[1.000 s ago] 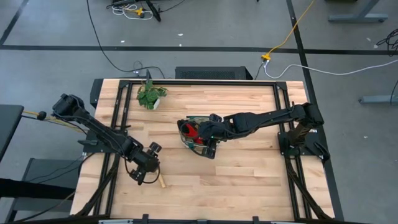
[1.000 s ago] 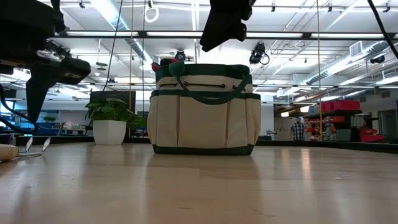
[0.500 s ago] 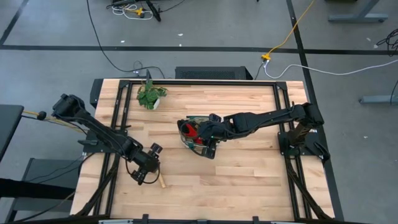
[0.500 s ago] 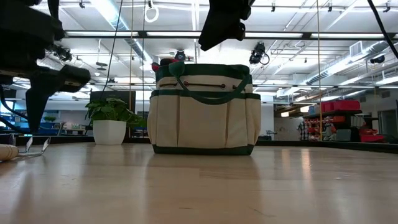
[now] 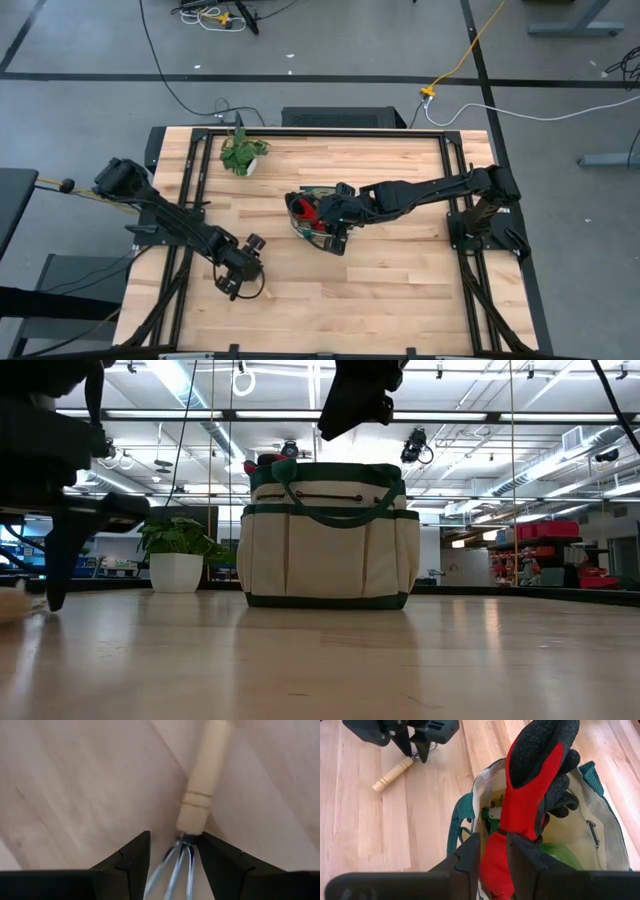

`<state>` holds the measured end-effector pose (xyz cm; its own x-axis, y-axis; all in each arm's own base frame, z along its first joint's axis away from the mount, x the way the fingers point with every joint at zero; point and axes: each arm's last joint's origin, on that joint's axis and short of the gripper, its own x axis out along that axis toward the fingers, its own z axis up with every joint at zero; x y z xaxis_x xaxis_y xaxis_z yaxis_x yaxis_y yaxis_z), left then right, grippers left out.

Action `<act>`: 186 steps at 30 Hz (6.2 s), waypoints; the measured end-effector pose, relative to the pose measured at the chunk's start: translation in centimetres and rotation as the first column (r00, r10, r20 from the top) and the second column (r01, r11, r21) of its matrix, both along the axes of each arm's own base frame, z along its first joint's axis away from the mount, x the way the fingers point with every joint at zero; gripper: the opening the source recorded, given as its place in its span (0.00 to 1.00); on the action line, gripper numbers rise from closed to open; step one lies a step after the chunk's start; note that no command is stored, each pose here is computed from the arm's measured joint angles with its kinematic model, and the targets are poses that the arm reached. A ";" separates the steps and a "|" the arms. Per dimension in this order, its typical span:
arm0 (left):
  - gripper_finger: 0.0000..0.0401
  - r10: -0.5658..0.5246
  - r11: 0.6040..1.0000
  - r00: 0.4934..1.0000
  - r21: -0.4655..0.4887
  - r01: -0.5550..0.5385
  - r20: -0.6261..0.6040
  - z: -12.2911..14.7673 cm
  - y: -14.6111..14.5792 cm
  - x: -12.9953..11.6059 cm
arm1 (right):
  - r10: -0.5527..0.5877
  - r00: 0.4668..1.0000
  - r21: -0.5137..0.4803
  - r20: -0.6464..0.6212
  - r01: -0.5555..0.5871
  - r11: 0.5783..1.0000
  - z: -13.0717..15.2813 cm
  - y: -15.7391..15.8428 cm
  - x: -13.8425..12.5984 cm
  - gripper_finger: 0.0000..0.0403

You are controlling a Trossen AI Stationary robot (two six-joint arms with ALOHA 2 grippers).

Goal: Pick & Place Garden tools in Gardening bag
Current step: Put the brown hand rake into the white gardening bag, then return to Home Position

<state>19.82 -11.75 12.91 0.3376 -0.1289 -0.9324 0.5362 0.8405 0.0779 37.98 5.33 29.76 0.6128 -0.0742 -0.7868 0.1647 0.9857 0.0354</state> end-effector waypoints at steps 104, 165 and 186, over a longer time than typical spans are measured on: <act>0.13 0.252 0.758 0.966 0.634 -0.157 -0.062 19.1 8.7 19.4 | -0.462 0.887 -0.217 0.005 0.452 0.865 7.2 -2.9 -11.0 0.24; 0.24 0.367 0.743 0.930 0.613 -0.270 -0.035 13.9 7.0 22.5 | -0.426 0.898 -0.279 -0.109 0.384 0.880 6.6 -2.9 -11.6 0.24; 0.42 0.415 0.720 0.908 0.589 -0.367 0.058 19.5 7.2 19.6 | -0.436 0.895 -0.292 -0.096 0.394 0.872 6.6 -2.9 -11.6 0.24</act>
<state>39.43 -4.59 32.43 0.1648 0.5653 -0.8082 0.1940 0.7848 0.5885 26.38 2.40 36.40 0.3533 -0.5075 -0.7859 0.5430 0.7953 -0.2695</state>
